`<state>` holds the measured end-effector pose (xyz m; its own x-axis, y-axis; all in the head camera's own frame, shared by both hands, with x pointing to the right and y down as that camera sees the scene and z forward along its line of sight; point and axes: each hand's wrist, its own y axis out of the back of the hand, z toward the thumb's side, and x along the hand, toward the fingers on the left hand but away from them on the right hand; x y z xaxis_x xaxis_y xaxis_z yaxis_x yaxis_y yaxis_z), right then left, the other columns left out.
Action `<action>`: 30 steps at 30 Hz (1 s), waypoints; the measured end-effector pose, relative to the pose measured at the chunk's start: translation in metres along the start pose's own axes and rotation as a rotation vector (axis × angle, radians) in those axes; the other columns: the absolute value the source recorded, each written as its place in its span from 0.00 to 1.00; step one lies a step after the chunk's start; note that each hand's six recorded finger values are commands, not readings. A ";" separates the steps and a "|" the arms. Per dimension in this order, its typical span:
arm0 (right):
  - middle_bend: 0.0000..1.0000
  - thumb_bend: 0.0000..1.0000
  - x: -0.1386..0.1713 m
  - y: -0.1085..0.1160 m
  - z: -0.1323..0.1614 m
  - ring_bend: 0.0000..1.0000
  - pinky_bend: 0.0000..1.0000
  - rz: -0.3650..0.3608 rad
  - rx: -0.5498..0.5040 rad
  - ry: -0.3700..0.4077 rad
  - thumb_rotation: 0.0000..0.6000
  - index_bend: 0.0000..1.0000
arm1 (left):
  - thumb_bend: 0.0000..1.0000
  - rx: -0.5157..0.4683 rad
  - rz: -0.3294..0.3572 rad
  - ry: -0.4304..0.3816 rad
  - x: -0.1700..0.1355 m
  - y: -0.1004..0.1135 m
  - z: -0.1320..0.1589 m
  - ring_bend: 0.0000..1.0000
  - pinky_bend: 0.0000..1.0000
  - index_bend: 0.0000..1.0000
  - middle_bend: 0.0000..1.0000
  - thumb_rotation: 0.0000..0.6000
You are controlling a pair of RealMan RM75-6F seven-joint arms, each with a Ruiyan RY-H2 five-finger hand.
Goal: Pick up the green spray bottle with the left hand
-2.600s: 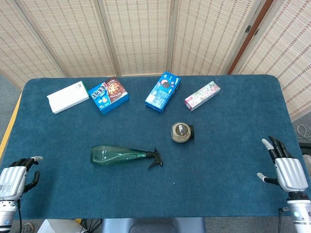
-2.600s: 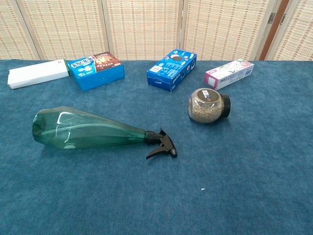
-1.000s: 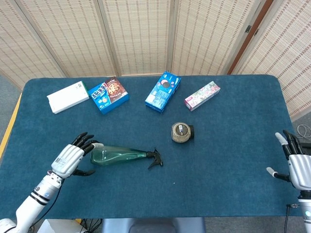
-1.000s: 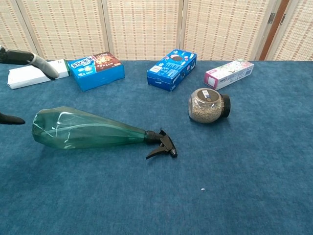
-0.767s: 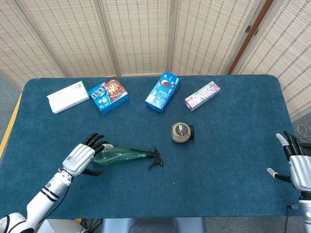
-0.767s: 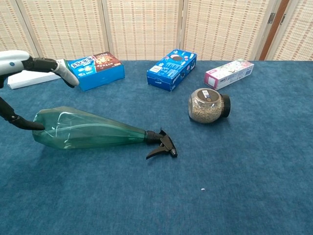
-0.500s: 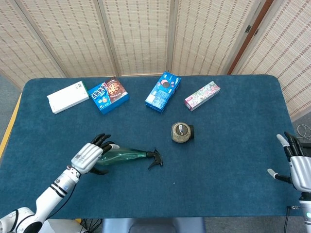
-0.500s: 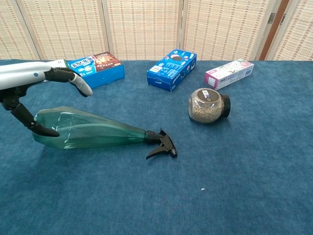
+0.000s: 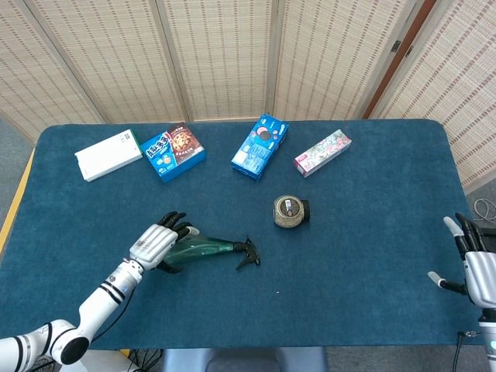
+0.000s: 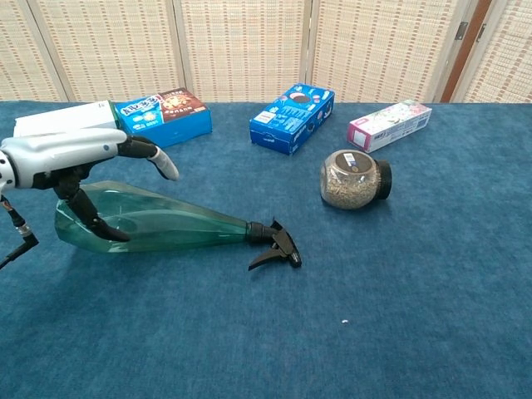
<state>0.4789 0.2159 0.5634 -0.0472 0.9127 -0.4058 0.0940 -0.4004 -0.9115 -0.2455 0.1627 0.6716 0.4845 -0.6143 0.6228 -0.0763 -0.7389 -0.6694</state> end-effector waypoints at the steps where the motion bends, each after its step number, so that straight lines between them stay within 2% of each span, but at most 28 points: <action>1: 0.00 0.00 0.000 0.000 0.000 0.00 0.35 0.001 -0.001 0.000 1.00 0.00 | 0.00 0.004 -0.002 0.003 0.001 0.000 -0.001 0.05 0.00 0.23 0.23 1.00; 14: 0.00 0.00 0.000 -0.003 0.001 0.00 0.35 0.005 -0.005 0.002 1.00 0.00 | 0.00 0.042 -0.069 0.079 0.008 -0.010 -0.014 0.04 0.00 0.27 0.23 1.00; 30: 0.00 0.00 0.000 -0.005 0.002 0.00 0.35 0.010 -0.011 0.005 1.00 0.00 | 0.00 0.091 -0.098 0.132 -0.013 -0.012 -0.034 0.04 0.00 0.31 0.24 1.00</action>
<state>0.4767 0.2176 0.5684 -0.0413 0.9090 -0.4147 0.1052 -0.4088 -0.9066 -0.2805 0.1701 0.6847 0.3667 -0.5761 0.7306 0.0475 -0.7726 -0.6331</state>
